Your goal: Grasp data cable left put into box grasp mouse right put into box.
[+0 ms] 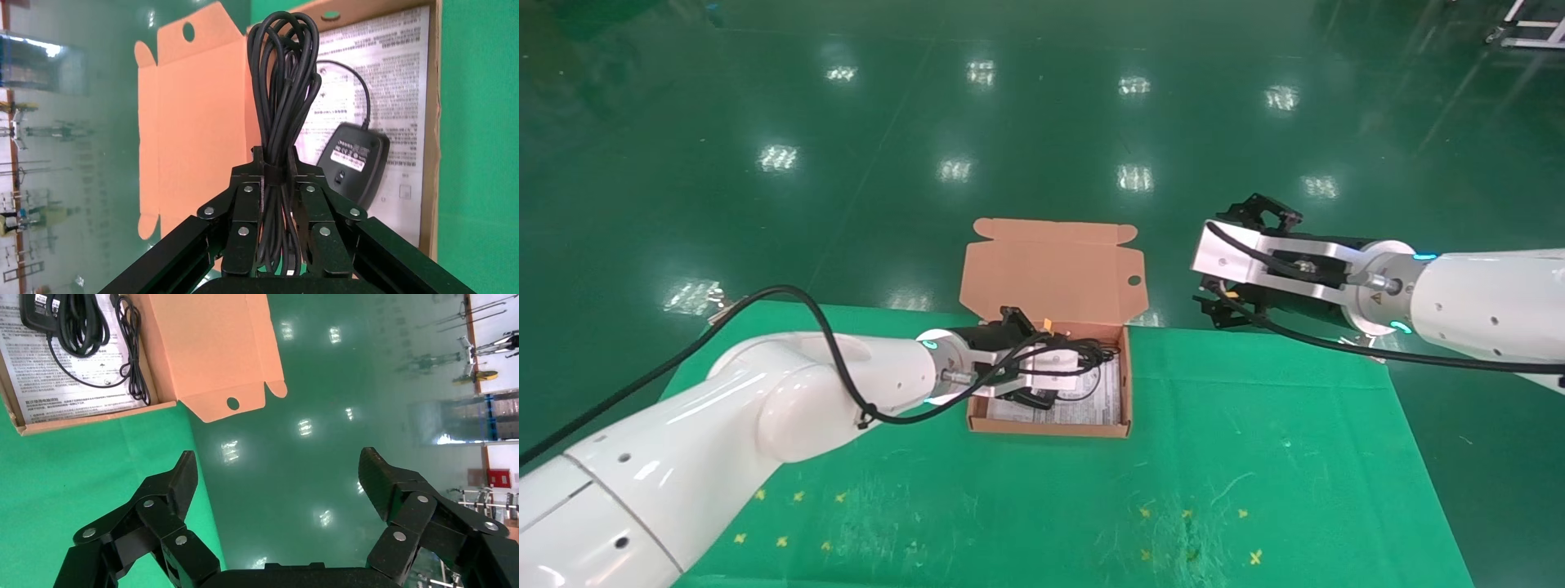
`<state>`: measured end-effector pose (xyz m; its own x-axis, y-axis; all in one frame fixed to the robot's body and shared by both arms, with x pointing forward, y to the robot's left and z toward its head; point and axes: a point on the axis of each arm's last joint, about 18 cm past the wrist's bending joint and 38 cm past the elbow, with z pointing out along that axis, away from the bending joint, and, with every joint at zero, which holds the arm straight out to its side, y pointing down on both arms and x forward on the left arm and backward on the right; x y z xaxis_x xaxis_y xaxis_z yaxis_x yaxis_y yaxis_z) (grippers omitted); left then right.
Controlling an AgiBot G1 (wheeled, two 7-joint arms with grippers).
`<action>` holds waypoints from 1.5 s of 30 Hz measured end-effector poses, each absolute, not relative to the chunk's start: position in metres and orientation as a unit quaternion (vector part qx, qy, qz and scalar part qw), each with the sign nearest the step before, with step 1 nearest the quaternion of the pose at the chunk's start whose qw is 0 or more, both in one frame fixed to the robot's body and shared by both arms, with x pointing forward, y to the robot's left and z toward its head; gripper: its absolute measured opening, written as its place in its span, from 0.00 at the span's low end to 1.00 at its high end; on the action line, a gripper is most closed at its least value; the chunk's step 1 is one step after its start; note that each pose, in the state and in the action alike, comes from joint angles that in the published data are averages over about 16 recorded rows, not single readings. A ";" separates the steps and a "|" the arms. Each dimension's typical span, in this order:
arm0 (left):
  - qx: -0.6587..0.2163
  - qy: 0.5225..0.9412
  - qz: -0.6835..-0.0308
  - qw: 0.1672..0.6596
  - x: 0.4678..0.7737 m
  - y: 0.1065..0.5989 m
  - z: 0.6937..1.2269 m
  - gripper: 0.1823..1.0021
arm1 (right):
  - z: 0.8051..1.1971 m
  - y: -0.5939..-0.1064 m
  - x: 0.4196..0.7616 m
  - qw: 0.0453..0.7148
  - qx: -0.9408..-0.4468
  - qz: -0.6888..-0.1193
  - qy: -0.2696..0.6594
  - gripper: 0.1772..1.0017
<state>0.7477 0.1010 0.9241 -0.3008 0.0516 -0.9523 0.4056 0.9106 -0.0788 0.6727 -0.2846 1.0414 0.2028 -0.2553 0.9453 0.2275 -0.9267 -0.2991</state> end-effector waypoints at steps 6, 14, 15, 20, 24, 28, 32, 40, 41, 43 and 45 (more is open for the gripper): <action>0.142 0.785 -0.153 0.583 0.747 0.106 0.937 0.13 | 1.043 -0.283 0.673 0.191 -0.751 -0.632 0.007 0.96; 0.131 0.758 -0.165 0.617 0.746 0.109 0.981 0.25 | 1.070 -0.271 0.679 0.188 -0.730 -0.657 -0.011 0.99; 0.129 0.754 -0.167 0.622 0.746 0.109 0.987 0.27 | 1.074 -0.269 0.680 0.187 -0.727 -0.661 -0.014 1.00; 0.113 0.735 -0.187 0.642 0.744 0.110 1.016 0.39 | 1.101 -0.260 0.683 0.177 -0.709 -0.682 -0.032 1.00; 0.093 0.731 -0.209 0.643 0.742 0.117 1.027 0.51 | 1.111 -0.257 0.684 0.176 -0.706 -0.685 -0.037 1.00; 0.070 0.739 -0.235 0.628 0.740 0.128 1.024 0.62 | 1.107 -0.258 0.683 0.187 -0.715 -0.673 -0.033 1.00; 0.043 0.753 -0.266 0.600 0.736 0.142 1.013 0.72 | 1.094 -0.261 0.681 0.212 -0.730 -0.649 -0.023 1.00; -0.004 0.781 -0.337 0.526 0.719 0.173 0.984 0.88 | 1.055 -0.268 0.669 0.285 -0.765 -0.578 0.001 1.00; -0.009 0.783 -0.346 0.517 0.716 0.176 0.981 0.90 | 1.051 -0.269 0.666 0.295 -0.768 -0.568 0.003 1.00; -0.017 0.787 -0.364 0.498 0.710 0.183 0.975 0.93 | 1.042 -0.270 0.662 0.313 -0.774 -0.550 0.007 1.00; -0.024 0.789 -0.382 0.480 0.703 0.189 0.970 0.94 | 1.034 -0.271 0.656 0.332 -0.779 -0.532 0.010 1.00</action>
